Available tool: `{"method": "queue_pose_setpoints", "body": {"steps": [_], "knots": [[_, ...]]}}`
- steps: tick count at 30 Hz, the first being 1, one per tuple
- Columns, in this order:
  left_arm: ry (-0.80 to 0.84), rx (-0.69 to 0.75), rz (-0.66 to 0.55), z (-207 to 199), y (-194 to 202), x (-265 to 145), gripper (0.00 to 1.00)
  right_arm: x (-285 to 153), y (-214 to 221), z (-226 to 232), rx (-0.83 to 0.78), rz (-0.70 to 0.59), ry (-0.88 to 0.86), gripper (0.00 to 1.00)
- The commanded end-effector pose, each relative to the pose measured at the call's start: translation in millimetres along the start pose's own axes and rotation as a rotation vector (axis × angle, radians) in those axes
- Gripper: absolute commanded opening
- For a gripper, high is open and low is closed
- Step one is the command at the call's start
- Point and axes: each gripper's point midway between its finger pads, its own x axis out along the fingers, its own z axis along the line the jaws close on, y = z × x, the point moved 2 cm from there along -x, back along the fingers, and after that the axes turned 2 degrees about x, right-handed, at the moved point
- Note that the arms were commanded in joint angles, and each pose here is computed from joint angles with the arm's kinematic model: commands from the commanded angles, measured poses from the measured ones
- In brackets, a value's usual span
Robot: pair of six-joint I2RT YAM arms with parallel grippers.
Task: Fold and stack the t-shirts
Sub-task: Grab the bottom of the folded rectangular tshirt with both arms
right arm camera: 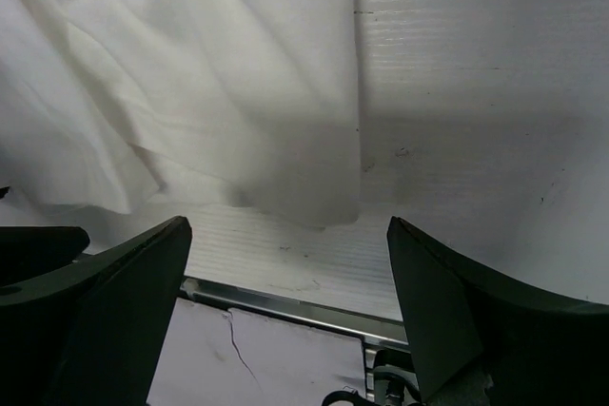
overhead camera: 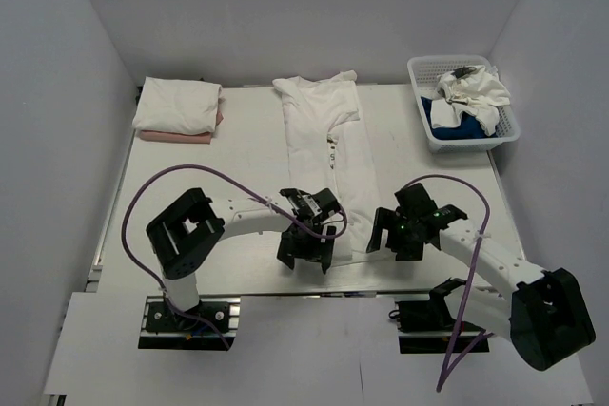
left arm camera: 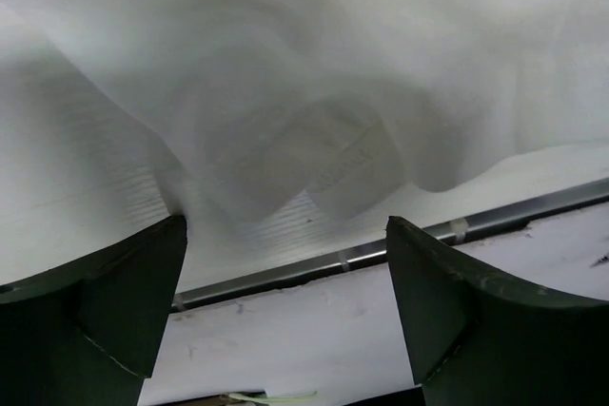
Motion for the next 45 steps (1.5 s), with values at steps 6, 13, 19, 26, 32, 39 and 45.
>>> {"method": "queue_pose_setpoints", "body": {"steps": [6,13,19,26,32,39,45], "knots": [[-0.171,0.016,-0.120,18,-30,9,0.80,10,3,-3,-0.051,0.045,-0.029,0.86],[-0.133,0.058,-0.139,16,-36,11,0.39,19,0,-3,-0.084,0.039,-0.047,0.72],[-0.113,0.059,-0.111,10,-36,19,0.00,24,-2,12,-0.125,0.101,-0.101,0.38],[-0.100,0.020,-0.129,11,-22,-2,0.00,6,28,12,-0.091,0.172,-0.155,0.00],[0.000,-0.023,-0.087,16,16,-26,0.00,-21,48,20,-0.066,0.161,-0.232,0.00],[0.002,-0.049,-0.226,-3,-25,-76,0.00,-40,-1,42,-0.147,0.024,-0.191,0.00],[-0.196,-0.117,-0.297,7,-81,-98,0.00,-66,-80,80,-0.141,-0.181,-0.137,0.00]]}}
